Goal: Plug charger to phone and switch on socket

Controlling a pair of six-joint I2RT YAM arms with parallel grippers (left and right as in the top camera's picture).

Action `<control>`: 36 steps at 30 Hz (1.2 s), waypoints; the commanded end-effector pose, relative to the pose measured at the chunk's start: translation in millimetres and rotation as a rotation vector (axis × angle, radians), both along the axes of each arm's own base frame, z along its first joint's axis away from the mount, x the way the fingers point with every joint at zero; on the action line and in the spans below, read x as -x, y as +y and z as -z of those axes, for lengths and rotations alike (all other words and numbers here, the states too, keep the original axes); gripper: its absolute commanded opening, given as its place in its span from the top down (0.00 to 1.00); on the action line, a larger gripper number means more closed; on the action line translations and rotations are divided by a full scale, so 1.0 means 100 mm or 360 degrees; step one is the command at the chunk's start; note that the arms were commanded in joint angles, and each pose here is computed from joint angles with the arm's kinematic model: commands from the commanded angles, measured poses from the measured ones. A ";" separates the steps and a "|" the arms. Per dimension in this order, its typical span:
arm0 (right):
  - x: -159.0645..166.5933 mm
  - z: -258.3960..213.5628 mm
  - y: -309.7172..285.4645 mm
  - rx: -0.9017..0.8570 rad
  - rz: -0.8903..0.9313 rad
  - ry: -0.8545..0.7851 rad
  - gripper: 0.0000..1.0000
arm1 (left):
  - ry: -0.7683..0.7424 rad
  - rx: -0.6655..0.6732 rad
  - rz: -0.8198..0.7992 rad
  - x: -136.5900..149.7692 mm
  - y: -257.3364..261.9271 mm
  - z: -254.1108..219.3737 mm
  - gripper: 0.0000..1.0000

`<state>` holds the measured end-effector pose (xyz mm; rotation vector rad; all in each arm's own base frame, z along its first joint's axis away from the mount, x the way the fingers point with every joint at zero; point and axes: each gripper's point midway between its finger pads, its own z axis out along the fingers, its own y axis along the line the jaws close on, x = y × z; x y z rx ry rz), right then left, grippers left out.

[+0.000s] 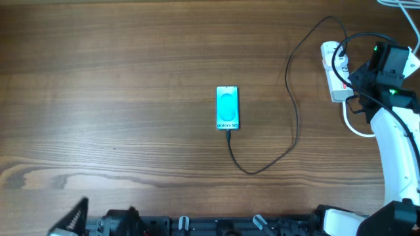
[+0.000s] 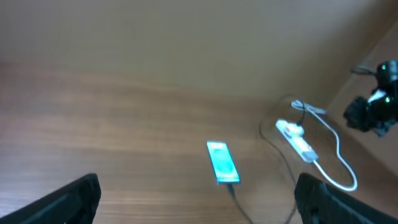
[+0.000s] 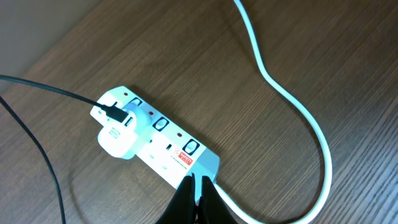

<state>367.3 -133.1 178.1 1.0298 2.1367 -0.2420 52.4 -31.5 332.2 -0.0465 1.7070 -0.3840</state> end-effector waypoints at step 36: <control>0.07 0.09 0.02 -0.0179 0.0120 -0.0032 0.96 | -0.0007 0.0113 -0.0197 -1.94 0.07 1.82 0.00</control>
